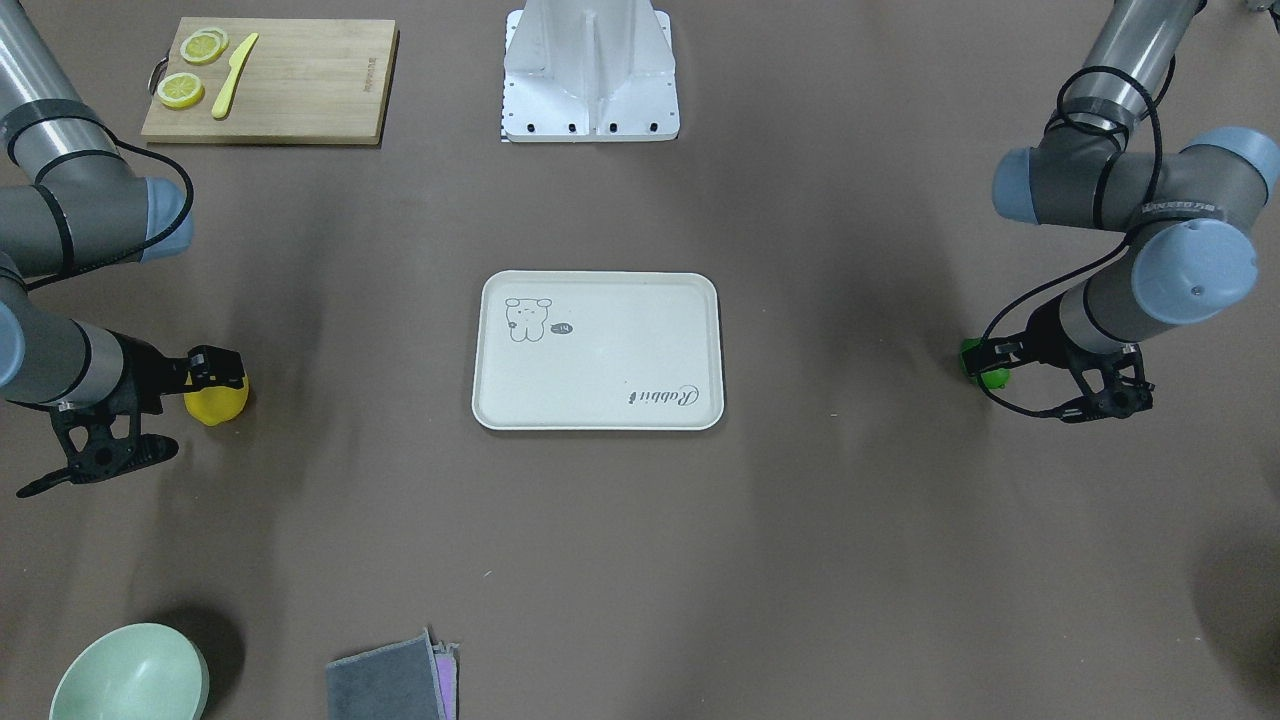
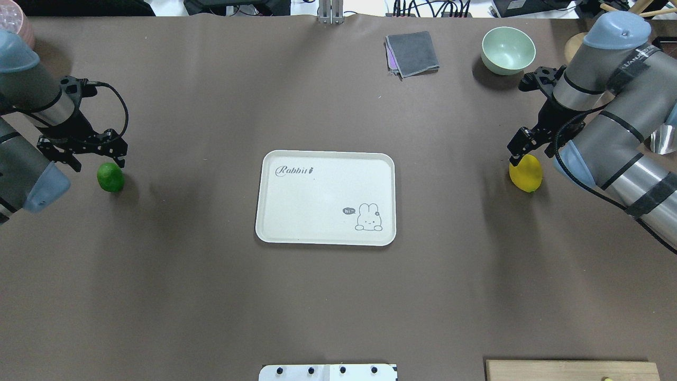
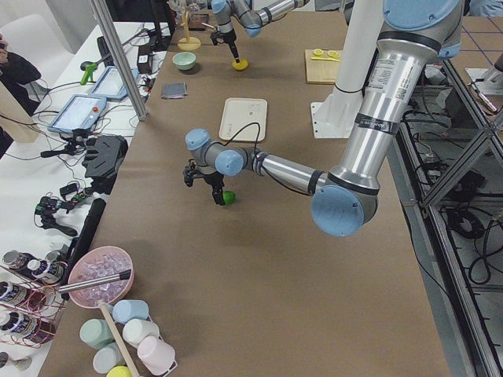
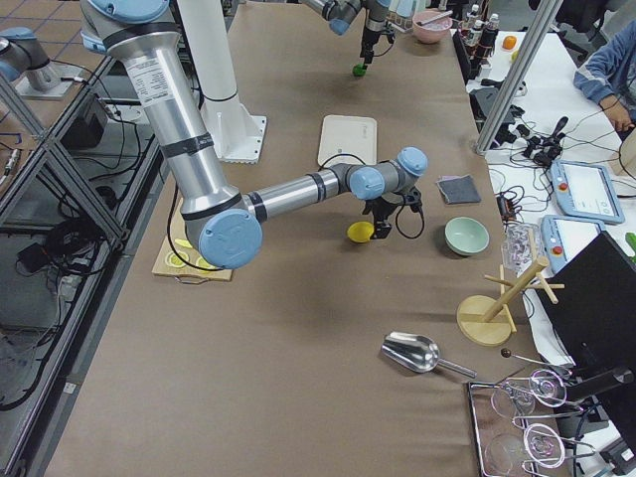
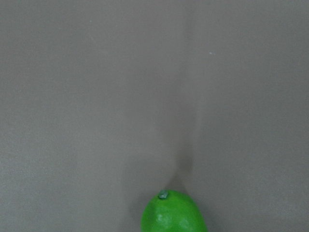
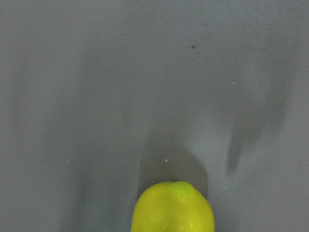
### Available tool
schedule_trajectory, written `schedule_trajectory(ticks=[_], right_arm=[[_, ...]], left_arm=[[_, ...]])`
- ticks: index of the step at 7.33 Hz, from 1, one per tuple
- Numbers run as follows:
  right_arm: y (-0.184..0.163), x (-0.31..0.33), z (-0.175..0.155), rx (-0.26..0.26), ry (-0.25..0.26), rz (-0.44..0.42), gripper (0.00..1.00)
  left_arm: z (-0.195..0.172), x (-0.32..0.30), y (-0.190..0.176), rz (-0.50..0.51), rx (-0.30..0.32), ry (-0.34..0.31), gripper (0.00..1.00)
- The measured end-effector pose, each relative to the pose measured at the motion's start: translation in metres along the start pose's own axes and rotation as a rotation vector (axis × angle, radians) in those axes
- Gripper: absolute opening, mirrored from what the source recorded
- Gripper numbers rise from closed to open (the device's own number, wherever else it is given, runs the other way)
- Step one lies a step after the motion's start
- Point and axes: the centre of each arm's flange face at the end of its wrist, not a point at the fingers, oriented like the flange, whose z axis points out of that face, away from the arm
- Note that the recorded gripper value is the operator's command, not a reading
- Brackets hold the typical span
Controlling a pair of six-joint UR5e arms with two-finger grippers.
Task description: Place all lemons on tray
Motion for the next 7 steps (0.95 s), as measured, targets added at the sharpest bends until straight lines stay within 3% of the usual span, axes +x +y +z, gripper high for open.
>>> schedule_trajectory(ticks=[2,3,5,6,7], right_arm=[[-0.001,0.001,0.013,-0.023,0.003,0.007,0.94],[-0.001,0.0,0.017,-0.034,0.0,0.012,0.82],[-0.002,0.002,0.023,-0.051,-0.005,0.02,0.3],[-0.002,0.004,0.026,-0.06,-0.009,0.028,0.23],[-0.002,0.003,0.027,-0.07,-0.023,0.036,0.23]], left_arm=[[0.009,-0.001,-0.003,-0.011,-0.013,-0.009,0.98],[0.015,0.0,-0.004,-0.012,-0.022,-0.015,0.98],[0.023,0.007,-0.006,-0.018,-0.065,0.007,0.98],[0.027,0.011,-0.006,-0.024,-0.106,0.037,0.98],[0.03,0.011,-0.005,-0.027,-0.129,0.053,0.94]])
